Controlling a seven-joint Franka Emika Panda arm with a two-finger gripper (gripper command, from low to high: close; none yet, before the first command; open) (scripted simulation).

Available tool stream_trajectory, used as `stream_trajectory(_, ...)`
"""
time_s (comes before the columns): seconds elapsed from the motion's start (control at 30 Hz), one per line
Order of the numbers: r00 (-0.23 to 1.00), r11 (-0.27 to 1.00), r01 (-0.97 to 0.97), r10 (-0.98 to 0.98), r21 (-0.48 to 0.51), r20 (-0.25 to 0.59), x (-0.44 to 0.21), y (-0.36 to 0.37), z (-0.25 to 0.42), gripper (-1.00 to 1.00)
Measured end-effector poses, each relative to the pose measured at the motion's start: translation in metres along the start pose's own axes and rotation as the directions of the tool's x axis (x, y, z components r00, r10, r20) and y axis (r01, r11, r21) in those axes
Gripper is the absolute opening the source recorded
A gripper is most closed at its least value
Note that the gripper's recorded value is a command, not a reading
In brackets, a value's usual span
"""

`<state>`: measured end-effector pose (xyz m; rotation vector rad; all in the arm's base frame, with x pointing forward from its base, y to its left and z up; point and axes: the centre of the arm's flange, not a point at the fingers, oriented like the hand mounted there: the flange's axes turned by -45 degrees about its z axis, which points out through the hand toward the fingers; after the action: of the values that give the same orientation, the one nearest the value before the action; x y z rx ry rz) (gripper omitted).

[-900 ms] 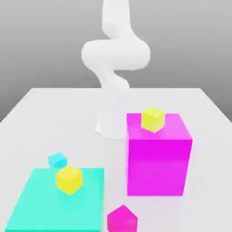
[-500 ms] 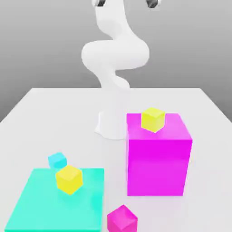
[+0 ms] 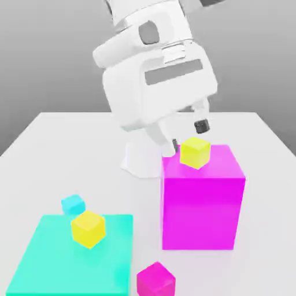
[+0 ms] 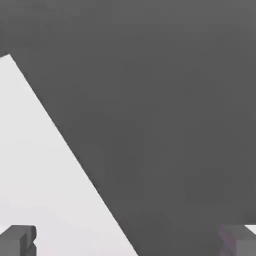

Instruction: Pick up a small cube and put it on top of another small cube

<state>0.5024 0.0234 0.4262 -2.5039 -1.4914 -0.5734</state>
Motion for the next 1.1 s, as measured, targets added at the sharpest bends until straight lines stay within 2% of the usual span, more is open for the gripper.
stream_trajectory(0.3, 0.958, 0.954, 0.276, -0.283, 0.115, 0.053, -0.022, -0.004, 0.085, 0.00)
stream_trajectory(0.57, 0.849, 0.843, 0.498, -0.522, 0.204, 0.084, -0.050, -0.011, 0.143, 0.00)
stream_trajectory(0.83, 0.668, 0.665, 0.688, -0.737, 0.290, 0.106, -0.078, -0.017, 0.181, 0.00)
stream_trajectory(1.1, 0.415, 0.427, 0.821, -0.902, 0.380, 0.117, -0.102, -0.019, 0.200, 0.00)
